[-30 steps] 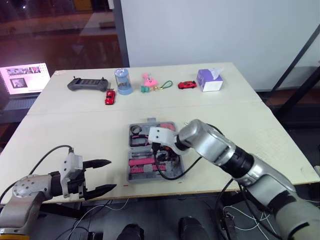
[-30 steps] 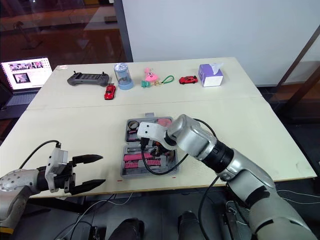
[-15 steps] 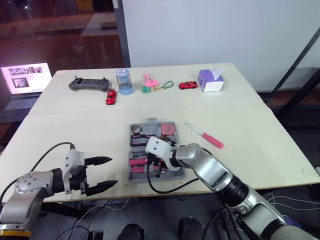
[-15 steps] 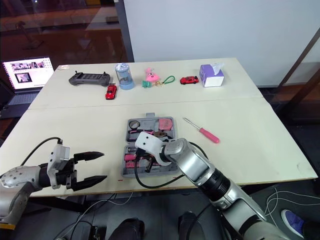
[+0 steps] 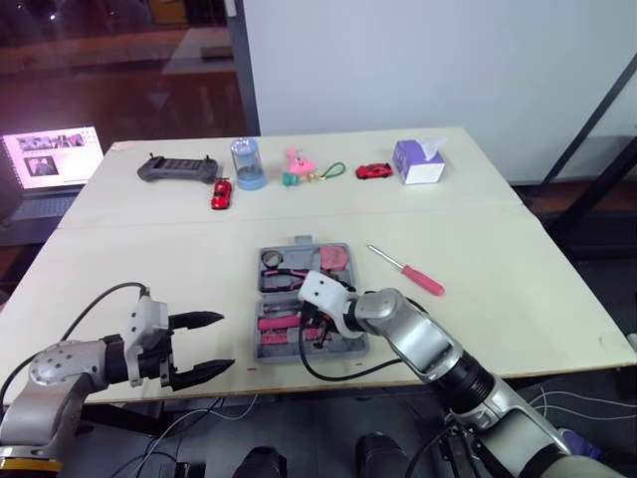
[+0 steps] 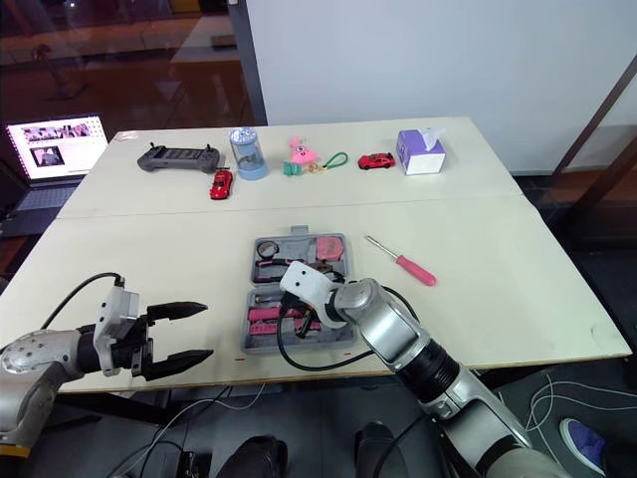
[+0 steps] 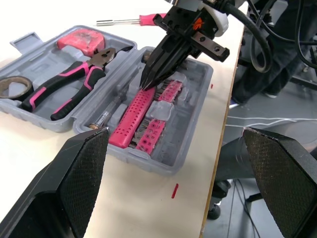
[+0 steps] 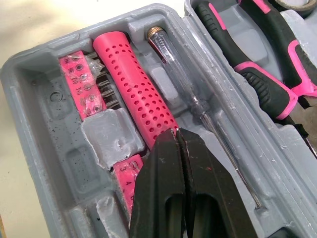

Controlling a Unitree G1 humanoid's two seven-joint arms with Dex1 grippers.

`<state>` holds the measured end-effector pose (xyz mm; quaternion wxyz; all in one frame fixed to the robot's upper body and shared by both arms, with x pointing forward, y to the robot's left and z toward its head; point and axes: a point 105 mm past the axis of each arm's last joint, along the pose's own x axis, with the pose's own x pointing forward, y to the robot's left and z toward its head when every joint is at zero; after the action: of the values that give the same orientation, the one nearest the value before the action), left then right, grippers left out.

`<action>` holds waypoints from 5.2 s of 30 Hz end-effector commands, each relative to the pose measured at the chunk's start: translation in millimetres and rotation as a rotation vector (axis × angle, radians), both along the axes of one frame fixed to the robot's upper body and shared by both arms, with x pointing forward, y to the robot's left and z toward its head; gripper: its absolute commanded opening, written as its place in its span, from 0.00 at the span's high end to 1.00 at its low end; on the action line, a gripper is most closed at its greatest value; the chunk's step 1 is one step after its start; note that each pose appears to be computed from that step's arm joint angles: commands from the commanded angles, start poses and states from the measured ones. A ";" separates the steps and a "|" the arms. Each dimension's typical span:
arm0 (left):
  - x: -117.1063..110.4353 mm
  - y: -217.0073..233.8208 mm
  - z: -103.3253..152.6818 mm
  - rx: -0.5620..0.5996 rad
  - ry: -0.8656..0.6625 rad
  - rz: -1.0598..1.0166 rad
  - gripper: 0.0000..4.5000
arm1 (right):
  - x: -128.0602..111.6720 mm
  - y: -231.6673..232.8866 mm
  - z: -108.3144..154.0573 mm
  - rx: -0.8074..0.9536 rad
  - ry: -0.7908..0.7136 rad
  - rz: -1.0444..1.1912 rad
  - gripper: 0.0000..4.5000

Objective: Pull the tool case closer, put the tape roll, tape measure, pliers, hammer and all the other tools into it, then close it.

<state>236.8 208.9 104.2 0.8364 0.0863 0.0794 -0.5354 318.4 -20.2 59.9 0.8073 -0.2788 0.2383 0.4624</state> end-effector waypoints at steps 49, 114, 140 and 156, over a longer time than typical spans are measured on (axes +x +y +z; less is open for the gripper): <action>-49.2 154.5 -2.0 0.209 0.035 0.528 0.00 | -67.0 -258.3 62.3 0.126 -0.160 -0.548 0.03; -28.4 -37.4 13.3 -0.089 0.024 0.040 0.00 | -20.3 -161.2 36.2 0.294 -0.011 -1.012 0.87; -22.6 -35.7 19.1 -0.070 0.018 0.024 0.00 | -28.3 -146.5 -33.3 0.251 0.067 -1.066 0.87; -19.8 -37.9 27.3 -0.063 0.011 0.038 0.00 | -18.2 -155.0 45.7 0.340 -0.110 -0.901 0.06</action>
<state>218.2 170.9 120.8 0.8496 0.0480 0.0841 -0.5184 300.9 -180.5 84.2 0.9670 -0.0323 0.2458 0.0592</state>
